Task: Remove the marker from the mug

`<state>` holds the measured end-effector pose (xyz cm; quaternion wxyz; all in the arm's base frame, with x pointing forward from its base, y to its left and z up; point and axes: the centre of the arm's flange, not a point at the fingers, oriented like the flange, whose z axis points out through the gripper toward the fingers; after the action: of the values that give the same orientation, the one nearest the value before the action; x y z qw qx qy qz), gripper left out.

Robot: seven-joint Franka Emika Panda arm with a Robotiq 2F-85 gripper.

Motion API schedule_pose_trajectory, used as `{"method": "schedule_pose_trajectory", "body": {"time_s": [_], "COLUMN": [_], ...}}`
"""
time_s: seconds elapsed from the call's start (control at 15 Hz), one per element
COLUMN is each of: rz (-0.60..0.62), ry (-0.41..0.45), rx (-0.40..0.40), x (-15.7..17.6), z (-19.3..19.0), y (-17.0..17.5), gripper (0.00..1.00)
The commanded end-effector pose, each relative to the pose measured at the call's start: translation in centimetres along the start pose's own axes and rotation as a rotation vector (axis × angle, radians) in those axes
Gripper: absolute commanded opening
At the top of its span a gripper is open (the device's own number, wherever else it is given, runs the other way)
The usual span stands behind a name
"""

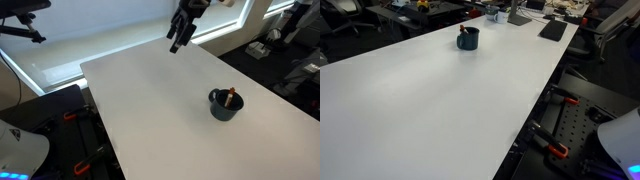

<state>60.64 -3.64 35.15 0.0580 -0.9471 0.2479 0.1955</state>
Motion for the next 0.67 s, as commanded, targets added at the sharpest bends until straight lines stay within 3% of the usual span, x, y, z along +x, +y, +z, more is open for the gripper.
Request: {"method": "schedule_pose_trajectory", "body": {"time_s": [0.0,0.6], "rz": [0.147,0.144], "ry": [0.051,0.052], "rx": [0.003,0.009], "x": [5.1,5.2], "z": [-0.6,0.2], "y": [-0.1,1.3], "gripper": [1.0,1.0]}}
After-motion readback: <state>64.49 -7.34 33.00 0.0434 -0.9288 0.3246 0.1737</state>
